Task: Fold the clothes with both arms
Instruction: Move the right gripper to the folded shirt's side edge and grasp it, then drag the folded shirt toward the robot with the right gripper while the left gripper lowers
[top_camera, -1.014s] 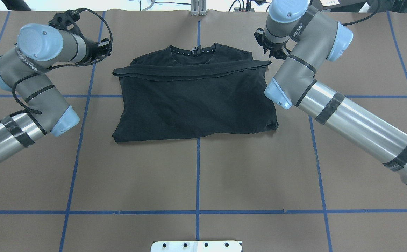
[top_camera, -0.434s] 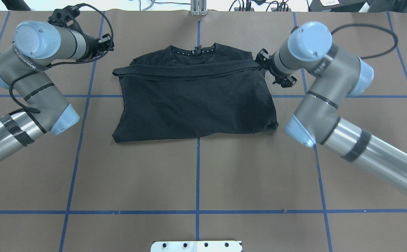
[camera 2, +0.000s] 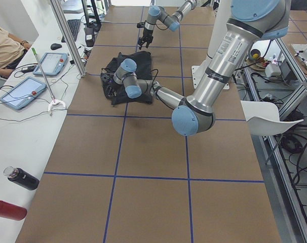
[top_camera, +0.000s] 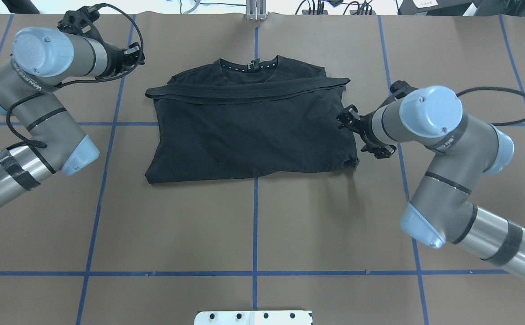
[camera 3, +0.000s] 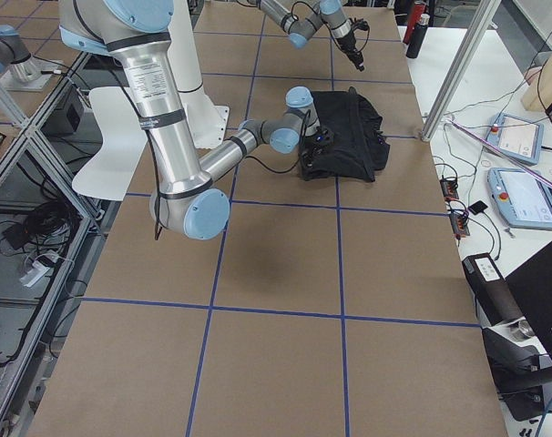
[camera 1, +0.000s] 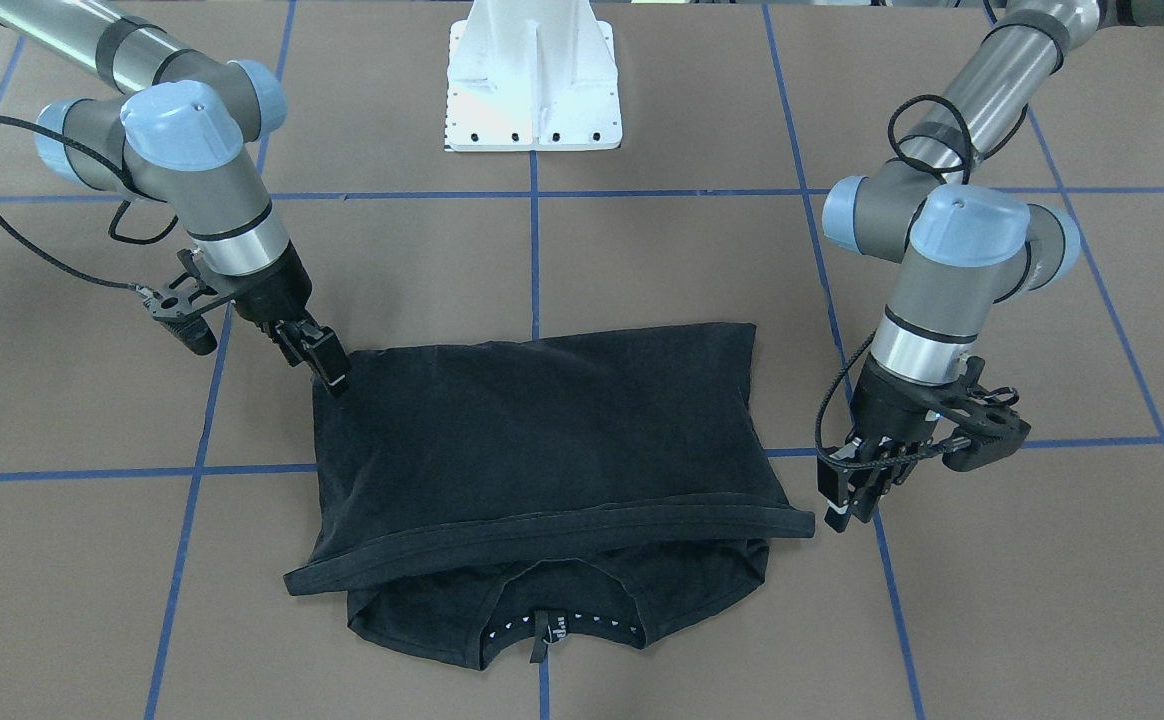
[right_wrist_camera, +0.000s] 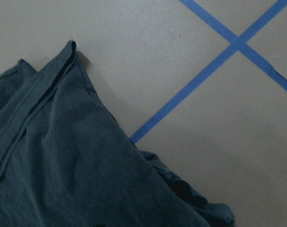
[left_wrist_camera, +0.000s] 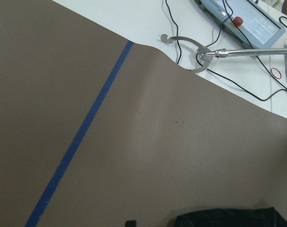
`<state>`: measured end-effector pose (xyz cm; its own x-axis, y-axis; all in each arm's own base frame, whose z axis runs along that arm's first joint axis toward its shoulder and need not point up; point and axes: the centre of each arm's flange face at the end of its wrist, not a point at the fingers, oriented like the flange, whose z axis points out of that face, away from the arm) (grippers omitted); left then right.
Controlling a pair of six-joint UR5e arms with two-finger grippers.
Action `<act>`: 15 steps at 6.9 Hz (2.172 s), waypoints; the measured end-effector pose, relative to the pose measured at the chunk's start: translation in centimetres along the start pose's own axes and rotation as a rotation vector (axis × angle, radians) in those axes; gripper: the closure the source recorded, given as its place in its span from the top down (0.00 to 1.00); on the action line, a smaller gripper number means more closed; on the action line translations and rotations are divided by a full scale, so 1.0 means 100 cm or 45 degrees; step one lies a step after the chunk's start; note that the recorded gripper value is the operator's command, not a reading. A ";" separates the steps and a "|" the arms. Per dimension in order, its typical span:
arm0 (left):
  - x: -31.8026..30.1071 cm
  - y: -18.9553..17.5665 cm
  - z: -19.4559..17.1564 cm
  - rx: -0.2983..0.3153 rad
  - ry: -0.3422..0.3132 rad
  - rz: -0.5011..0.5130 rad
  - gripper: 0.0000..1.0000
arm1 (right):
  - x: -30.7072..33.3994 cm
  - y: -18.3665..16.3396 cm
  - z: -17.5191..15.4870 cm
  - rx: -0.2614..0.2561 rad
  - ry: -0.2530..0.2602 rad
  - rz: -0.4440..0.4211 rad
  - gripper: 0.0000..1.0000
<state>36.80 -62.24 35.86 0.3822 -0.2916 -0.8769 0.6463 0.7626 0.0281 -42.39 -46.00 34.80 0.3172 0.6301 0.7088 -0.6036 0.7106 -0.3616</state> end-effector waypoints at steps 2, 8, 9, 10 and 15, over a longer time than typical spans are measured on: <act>-0.003 -0.001 -0.003 0.009 -0.003 0.000 0.43 | 0.021 0.030 0.017 0.018 0.030 -0.047 0.87; 0.002 -0.009 -0.019 0.045 0.002 -0.006 0.43 | 0.034 0.036 0.033 0.030 0.069 -0.058 0.00; 0.004 -0.009 -0.022 0.045 -0.001 -0.005 0.43 | 0.034 0.036 0.031 0.024 0.067 -0.060 0.00; 0.004 -0.009 -0.023 0.044 -0.003 -0.004 0.43 | 0.034 0.036 0.029 0.016 0.065 -0.062 0.00; 0.010 -0.004 -0.032 0.017 0.024 0.010 0.42 | 0.107 0.072 -0.047 -0.167 0.085 -0.132 0.00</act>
<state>34.82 -61.01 33.44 0.3748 -0.2745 -0.8855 0.6522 0.7569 0.0414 -39.90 -32.73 36.92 0.4236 0.5674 0.7061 -0.4658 0.8050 -0.3674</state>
